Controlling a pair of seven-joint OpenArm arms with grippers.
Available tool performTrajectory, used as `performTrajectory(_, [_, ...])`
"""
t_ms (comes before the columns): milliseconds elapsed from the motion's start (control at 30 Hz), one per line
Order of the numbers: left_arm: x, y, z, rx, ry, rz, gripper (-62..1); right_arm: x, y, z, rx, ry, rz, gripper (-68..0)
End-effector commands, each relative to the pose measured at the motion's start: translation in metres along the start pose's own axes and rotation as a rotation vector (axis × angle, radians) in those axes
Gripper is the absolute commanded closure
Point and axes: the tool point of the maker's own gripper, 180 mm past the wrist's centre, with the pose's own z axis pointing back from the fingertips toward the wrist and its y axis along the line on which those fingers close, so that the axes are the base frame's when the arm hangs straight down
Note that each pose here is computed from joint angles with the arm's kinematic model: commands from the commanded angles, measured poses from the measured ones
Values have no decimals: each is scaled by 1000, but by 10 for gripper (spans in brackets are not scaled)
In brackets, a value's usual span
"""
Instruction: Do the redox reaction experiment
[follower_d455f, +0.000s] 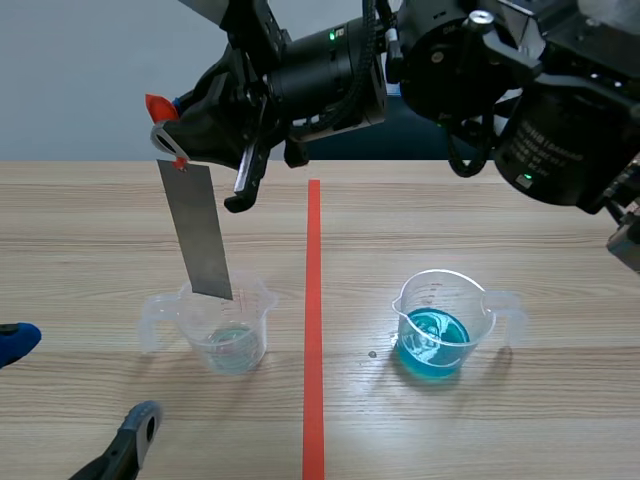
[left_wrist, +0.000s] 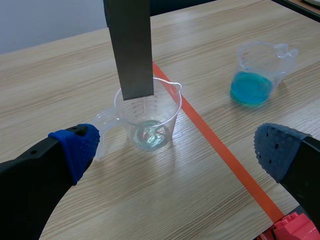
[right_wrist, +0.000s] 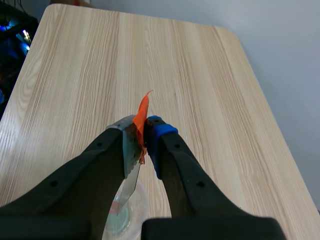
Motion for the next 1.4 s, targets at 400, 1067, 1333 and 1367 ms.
performTrajectory(400, [4, -3, 0, -3, -17, 10, -623, -21, 2, -14, -15, -5, 37, -7])
performTrajectory(1067, [4, -2, 0, -3, -18, 10, -623, -57, 36, -24, 62, 67, 241, -7])
performTrajectory(1333, [4, -2, 0, -3, -18, 10, -623, -71, 42, -25, 85, 96, 262, -8])
performTrajectory(1367, [4, -2, 0, -3, -18, 10, -623, -71, 42, -25, 85, 96, 263, -7])
